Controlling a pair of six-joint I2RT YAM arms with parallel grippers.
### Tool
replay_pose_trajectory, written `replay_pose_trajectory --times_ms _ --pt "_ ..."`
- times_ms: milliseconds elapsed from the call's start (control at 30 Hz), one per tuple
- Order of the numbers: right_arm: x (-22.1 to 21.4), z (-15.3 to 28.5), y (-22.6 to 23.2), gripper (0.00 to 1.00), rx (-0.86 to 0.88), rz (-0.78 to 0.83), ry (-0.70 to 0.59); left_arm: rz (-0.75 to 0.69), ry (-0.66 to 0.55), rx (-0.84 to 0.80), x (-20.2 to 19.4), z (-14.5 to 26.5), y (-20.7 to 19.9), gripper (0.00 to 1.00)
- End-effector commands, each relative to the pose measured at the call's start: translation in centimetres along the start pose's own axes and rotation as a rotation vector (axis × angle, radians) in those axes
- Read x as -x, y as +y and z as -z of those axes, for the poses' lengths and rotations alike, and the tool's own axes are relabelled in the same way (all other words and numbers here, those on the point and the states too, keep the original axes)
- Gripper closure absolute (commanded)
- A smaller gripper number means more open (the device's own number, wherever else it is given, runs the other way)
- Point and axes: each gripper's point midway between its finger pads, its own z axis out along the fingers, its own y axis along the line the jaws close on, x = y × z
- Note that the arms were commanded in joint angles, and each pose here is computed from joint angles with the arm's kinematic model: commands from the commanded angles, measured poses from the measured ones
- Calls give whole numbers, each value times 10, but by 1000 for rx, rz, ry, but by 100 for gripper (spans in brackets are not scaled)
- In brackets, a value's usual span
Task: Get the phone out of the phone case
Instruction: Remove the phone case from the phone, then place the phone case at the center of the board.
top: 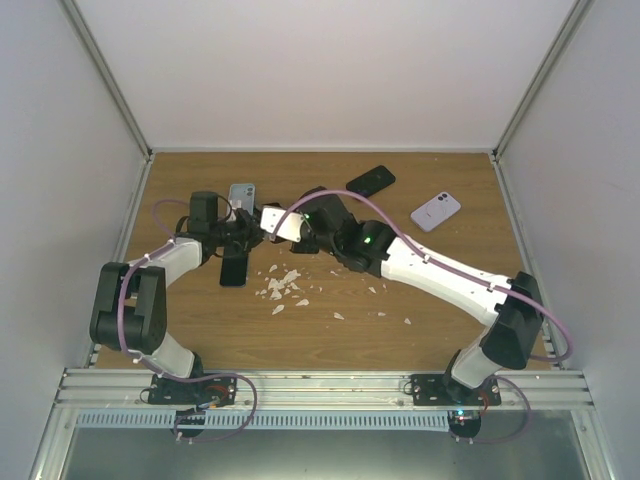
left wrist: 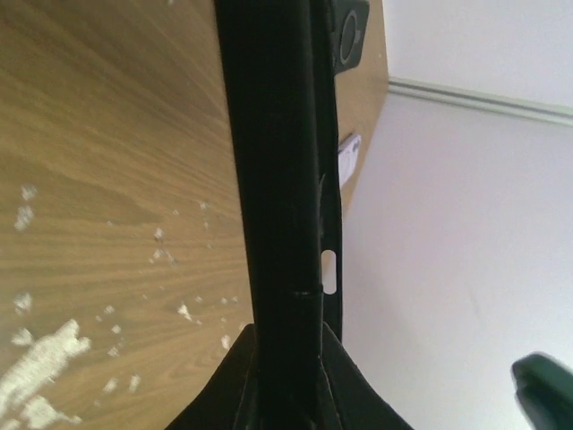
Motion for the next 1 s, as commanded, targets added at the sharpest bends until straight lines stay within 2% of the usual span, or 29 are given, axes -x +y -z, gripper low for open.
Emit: replay_pose_trajectory --times_ms 0,133,367,500,967 --pt "7 22 -58 100 -170 -46 -32 -282 -95 10 20 8 -25 100" --pt "-16 36 -91 100 -197 -148 -28 -500 -106 47 26 12 -38 100" --pt "-49 56 -123 100 -214 -288 -41 -744 -25 74 23 1 -47 100" --pt "-57 61 -128 100 -214 -320 -46 -783 -7 114 32 -11 -47 100" --pt "-76 64 -133 100 -197 -382 -42 -757 43 196 64 -56 -29 100"
